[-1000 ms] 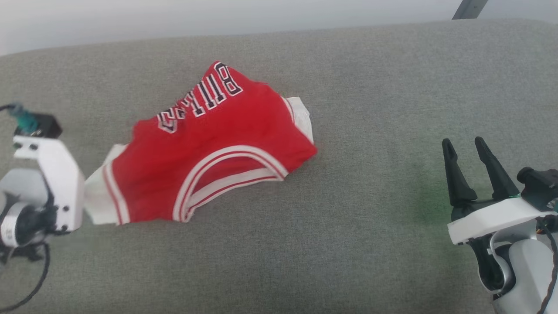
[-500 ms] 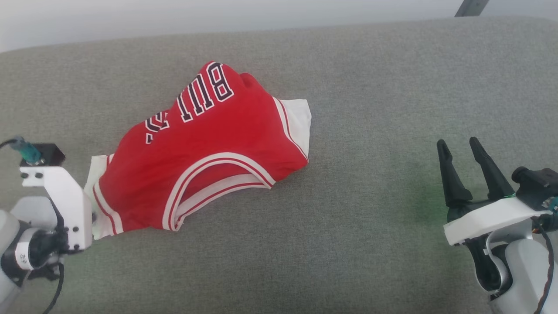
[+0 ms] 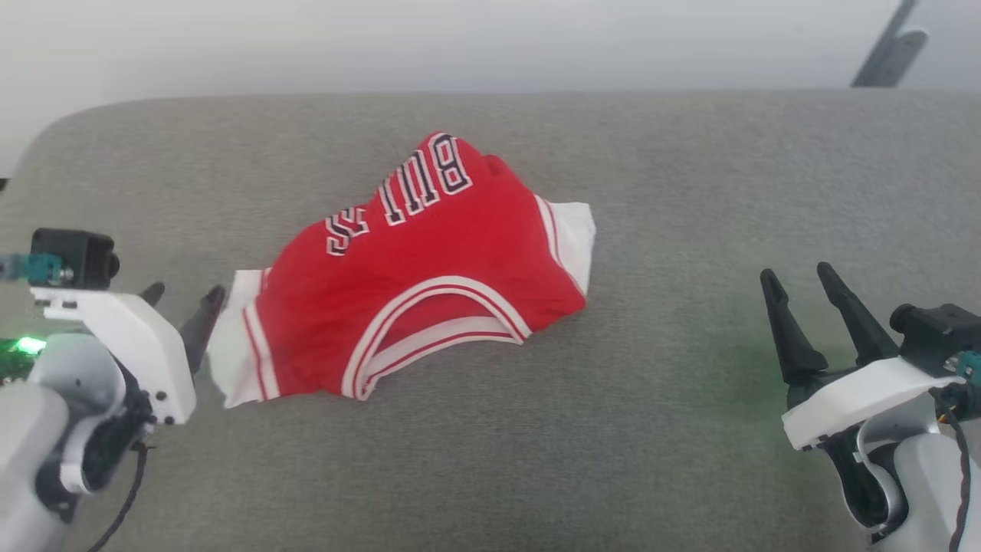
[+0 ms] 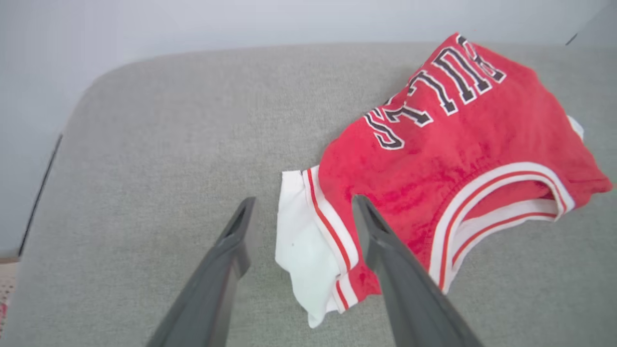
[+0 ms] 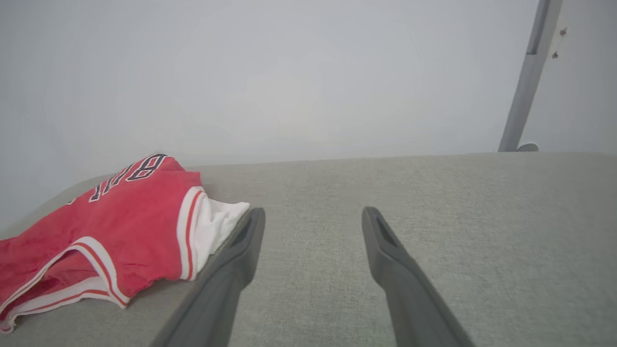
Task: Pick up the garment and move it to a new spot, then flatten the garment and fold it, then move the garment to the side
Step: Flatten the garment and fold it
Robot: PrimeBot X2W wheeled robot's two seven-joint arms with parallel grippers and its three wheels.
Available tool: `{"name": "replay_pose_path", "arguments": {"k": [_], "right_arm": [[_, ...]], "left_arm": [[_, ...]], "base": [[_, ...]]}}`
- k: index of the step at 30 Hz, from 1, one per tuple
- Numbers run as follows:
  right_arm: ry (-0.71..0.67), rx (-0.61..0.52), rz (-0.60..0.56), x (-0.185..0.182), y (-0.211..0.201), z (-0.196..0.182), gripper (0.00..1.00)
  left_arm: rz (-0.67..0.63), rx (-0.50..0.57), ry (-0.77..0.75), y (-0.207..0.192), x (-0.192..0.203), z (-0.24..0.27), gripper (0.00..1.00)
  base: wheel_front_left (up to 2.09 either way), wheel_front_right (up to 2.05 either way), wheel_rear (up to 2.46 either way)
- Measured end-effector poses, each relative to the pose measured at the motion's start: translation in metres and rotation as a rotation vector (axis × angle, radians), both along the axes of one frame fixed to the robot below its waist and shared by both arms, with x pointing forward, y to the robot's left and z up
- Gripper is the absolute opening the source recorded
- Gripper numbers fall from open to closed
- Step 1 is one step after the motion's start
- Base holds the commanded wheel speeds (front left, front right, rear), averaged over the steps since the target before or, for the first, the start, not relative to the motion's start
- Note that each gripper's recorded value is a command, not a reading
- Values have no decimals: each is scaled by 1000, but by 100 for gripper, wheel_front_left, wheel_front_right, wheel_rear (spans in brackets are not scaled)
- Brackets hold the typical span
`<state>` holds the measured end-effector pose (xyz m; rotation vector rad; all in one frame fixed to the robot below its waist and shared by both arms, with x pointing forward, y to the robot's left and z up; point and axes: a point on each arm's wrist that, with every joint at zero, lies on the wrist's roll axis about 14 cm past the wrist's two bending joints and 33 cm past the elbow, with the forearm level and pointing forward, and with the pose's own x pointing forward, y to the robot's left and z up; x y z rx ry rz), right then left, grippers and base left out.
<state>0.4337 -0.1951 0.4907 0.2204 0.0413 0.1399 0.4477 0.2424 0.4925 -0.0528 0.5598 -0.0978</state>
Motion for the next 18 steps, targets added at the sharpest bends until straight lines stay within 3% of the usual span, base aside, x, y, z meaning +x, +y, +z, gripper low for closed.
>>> {"name": "replay_pose_path", "arguments": {"k": [9,18], "right_arm": [[25,-27,145,16,45,8,100],[142,-85,285,49,91,-2,100]], "left_arm": [[135,21,-364,32,-33,36,100],[318,34,-512,63,-79,36,100]], "base": [[0,0,0],[0,0,0]]}}
